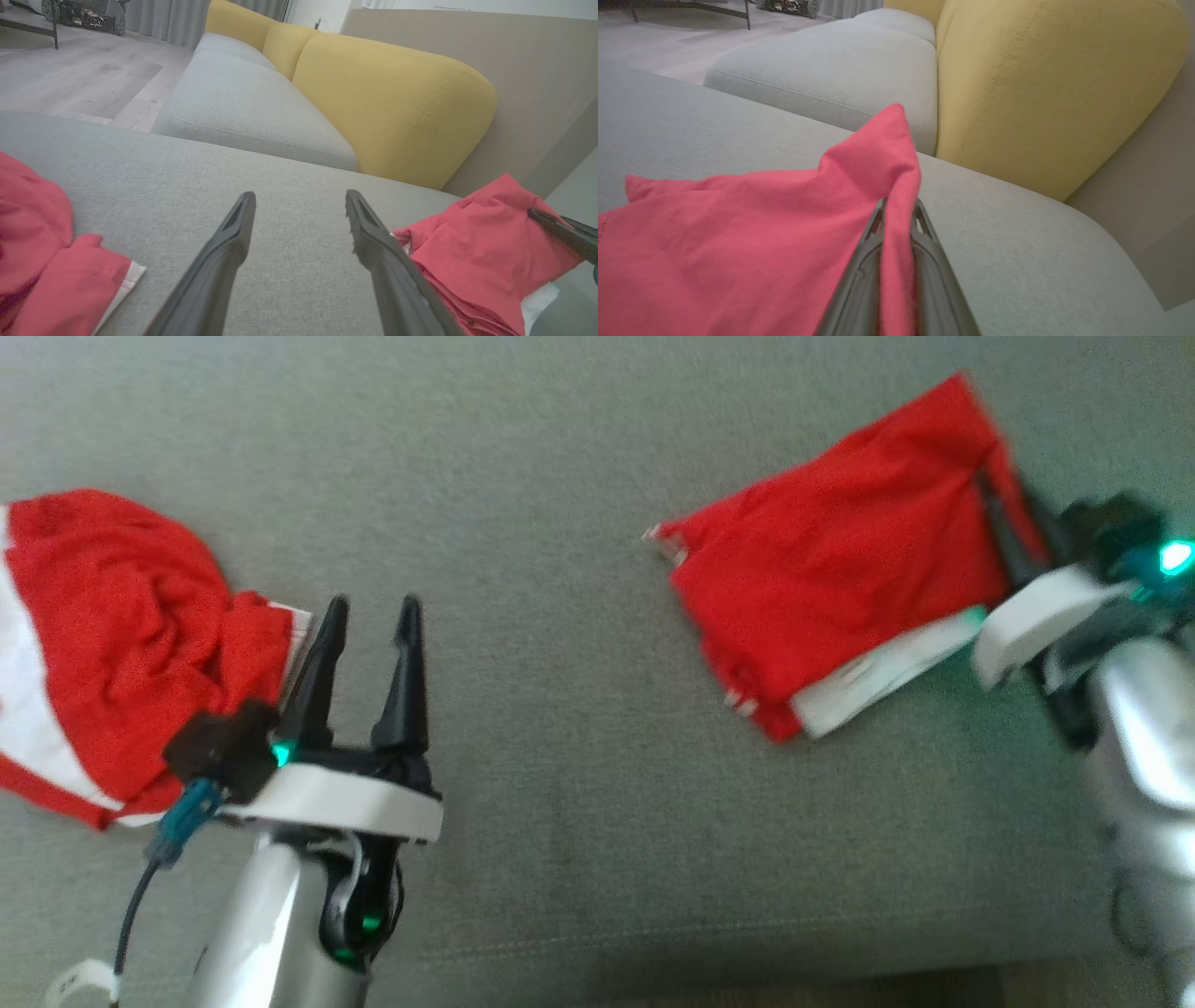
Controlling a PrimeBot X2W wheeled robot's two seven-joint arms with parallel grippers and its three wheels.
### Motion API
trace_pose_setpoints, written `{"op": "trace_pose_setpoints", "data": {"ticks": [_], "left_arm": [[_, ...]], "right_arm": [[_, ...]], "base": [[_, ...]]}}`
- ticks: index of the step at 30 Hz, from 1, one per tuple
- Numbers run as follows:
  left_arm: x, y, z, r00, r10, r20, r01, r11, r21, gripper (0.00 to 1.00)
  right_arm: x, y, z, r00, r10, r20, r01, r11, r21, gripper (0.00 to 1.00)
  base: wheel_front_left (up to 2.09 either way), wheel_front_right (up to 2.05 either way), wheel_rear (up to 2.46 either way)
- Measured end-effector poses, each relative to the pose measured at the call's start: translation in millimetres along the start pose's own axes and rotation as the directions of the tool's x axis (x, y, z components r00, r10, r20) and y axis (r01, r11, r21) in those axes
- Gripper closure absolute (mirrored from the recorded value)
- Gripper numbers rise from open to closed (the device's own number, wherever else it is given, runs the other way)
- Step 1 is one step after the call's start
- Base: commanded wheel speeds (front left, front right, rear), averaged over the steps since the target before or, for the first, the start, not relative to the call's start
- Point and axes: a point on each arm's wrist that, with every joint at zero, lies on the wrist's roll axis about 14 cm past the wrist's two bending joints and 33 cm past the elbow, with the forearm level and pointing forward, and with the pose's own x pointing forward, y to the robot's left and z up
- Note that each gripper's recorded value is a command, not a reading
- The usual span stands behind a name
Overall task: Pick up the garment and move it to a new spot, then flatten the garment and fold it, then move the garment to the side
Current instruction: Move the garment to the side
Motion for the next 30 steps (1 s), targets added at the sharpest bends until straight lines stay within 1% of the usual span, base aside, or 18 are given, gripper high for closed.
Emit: {"op": "trace_pose_setpoints", "data": {"ticks": [3,7,10,13,15,19,23,29,30], "left_arm": [[14.0,-11.3,-7.1,0.999,-0.051,-0.009,0.051,0.999,0.001,0.00],[30.6,-22.6,-14.8,0.995,-0.101,-0.013,0.101,0.995,-0.010,0.00],[39.4,-27.3,-18.0,0.993,-0.121,-0.012,0.120,0.993,-0.019,0.00],[43.6,-30.1,-22.9,0.991,-0.132,-0.017,0.132,0.991,-0.029,0.00],[44.5,-30.7,-26.6,0.990,-0.137,-0.024,0.137,0.990,-0.035,0.00],[45.1,-30.9,-29.4,0.990,-0.141,-0.029,0.139,0.989,-0.039,0.00],[44.9,-28.9,-31.4,0.990,-0.137,-0.034,0.135,0.990,-0.040,0.00],[45.1,-22.4,-35.0,0.991,-0.124,-0.042,0.123,0.992,-0.042,0.00],[45.1,-21.7,-35.6,0.991,-0.123,-0.043,0.121,0.992,-0.042,0.00]], "right_arm": [[6.1,-31.4,-6.7,0.998,-0.052,-0.046,0.051,0.999,-0.013,1.00],[7.9,-79.4,-22.0,0.981,-0.157,-0.116,0.159,0.987,0.009,1.00],[1.3,-112.3,-35.1,0.956,-0.244,-0.162,0.254,0.966,0.042,1.00],[-5.5,-136.6,-45.6,0.928,-0.318,-0.194,0.342,0.934,0.103,1.00],[-6.4,-143.2,-47.4,0.917,-0.345,-0.200,0.373,0.921,0.118,1.00],[-3.2,-141.6,-47.8,0.912,-0.356,-0.203,0.384,0.915,0.122,1.00],[-2.5,-146.8,-49.7,0.897,-0.386,-0.215,0.423,0.891,0.164,1.00],[5.5,-143.5,-52.1,0.894,-0.376,-0.243,0.423,0.888,0.182,1.00],[6.1,-143.2,-51.3,0.894,-0.377,-0.240,0.424,0.886,0.187,0.84]], "base": [[0.00,0.00,0.00],[0.00,0.00,0.00],[0.00,0.00,0.00],[0.00,0.00,0.00],[0.00,0.00,0.00],[0.00,0.00,0.00],[0.00,0.00,0.00],[0.00,0.00,0.00],[0.00,0.00,0.00]]}}
